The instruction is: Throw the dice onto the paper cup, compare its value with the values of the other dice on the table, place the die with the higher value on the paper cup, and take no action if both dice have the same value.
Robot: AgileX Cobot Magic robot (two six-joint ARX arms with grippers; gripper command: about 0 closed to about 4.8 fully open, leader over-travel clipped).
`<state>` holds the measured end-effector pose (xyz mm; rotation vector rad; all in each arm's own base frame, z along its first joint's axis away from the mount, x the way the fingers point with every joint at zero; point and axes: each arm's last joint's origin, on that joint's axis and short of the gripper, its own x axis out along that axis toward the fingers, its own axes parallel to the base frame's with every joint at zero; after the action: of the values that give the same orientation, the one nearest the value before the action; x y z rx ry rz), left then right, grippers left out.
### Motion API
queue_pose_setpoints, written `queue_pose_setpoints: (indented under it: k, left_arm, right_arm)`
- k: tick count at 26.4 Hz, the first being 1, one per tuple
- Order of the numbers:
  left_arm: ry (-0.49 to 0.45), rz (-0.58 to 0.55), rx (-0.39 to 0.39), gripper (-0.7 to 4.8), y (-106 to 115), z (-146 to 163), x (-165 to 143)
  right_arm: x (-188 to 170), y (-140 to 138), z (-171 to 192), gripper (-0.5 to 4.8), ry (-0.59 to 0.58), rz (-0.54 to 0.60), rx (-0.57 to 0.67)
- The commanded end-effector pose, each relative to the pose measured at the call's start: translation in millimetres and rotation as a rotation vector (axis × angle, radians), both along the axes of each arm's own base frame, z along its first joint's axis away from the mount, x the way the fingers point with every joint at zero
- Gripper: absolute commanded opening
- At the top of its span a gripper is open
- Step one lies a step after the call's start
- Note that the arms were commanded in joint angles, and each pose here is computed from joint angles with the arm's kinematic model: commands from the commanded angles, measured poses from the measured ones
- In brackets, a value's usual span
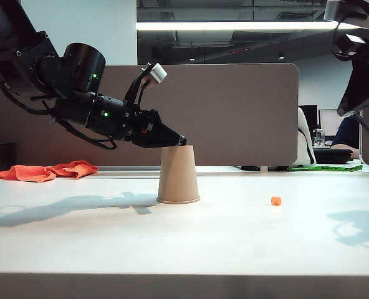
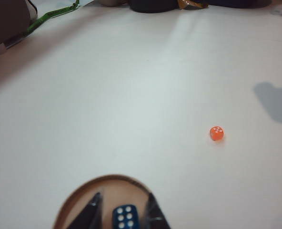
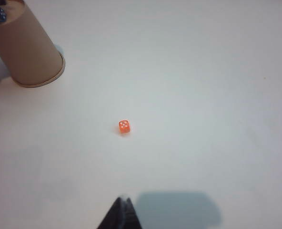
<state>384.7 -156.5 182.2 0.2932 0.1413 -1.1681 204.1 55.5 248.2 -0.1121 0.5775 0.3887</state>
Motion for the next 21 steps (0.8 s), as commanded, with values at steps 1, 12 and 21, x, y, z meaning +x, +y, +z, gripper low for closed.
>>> queue_pose_setpoints:
  k: [1,12,21]
  left_arm:
    - [-0.001,-0.007,-0.002,1.19,-1,1,0]
    - [-0.002,-0.006,-0.002,0.51,-1,1,0]
    - [-0.047,0.019,-0.104,0.48,-1,18,3]
  right_arm:
    - [1,1,4,-0.06,-0.025,0.006,0.007]
    - [1,1,4,-0.06,-0.026,0.006,0.007]
    - [1,1,4,-0.06,-0.027,0.006,0.007]
